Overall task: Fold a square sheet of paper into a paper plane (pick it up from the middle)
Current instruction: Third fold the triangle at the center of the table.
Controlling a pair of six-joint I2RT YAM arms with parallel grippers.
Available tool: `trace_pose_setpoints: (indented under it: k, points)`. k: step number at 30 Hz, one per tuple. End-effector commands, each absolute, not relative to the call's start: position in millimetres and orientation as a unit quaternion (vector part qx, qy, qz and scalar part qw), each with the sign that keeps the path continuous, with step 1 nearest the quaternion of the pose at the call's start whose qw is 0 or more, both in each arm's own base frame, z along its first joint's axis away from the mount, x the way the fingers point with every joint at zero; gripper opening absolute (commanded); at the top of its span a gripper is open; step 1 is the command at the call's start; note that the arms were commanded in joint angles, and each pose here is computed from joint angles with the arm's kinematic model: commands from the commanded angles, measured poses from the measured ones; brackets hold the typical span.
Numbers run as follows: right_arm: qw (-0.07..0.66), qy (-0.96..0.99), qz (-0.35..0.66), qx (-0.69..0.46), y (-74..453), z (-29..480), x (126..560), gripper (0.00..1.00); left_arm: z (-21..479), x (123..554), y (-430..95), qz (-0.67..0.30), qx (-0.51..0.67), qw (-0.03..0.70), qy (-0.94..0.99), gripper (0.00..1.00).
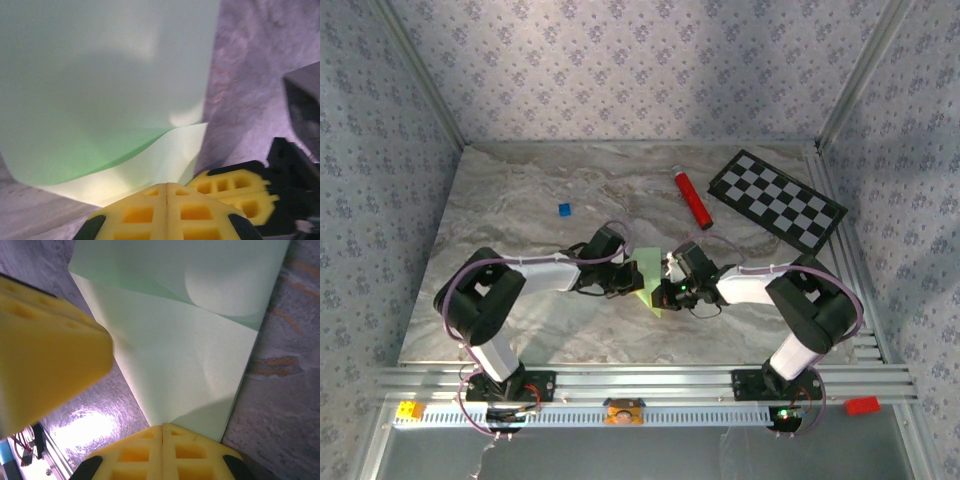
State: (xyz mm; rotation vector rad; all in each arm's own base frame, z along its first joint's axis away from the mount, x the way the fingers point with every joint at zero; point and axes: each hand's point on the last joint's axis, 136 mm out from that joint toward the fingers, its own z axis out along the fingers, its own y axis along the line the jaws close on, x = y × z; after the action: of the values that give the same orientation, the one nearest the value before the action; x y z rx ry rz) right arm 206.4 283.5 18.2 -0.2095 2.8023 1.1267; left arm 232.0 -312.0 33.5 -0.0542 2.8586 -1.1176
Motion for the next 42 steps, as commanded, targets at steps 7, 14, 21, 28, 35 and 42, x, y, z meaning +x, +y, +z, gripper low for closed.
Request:
trace_pose_setpoints:
  k: [7,14,21,28,35,42]
  points:
    - [0.029,0.954,0.296,-0.042,253,-17,190,0.00,1,236,-293,-0.310,-0.022,0.036,0.950,0.02]
    - [0.025,0.956,0.289,-0.045,250,-20,187,0.00,-6,251,-272,-0.298,-0.039,0.042,0.953,0.02]
    - [0.023,0.957,0.286,-0.046,247,-21,186,0.00,-6,264,-255,-0.293,-0.050,0.049,0.954,0.02]
    - [0.020,0.957,0.285,-0.048,246,-22,184,0.00,-10,270,-240,-0.287,-0.063,0.052,0.954,0.02]
    - [0.021,0.956,0.288,-0.049,247,-20,184,0.00,-12,277,-224,-0.281,-0.077,0.054,0.955,0.02]
    - [0.020,0.955,0.290,-0.052,249,-19,185,0.00,7,286,-222,-0.295,-0.079,0.065,0.950,0.02]
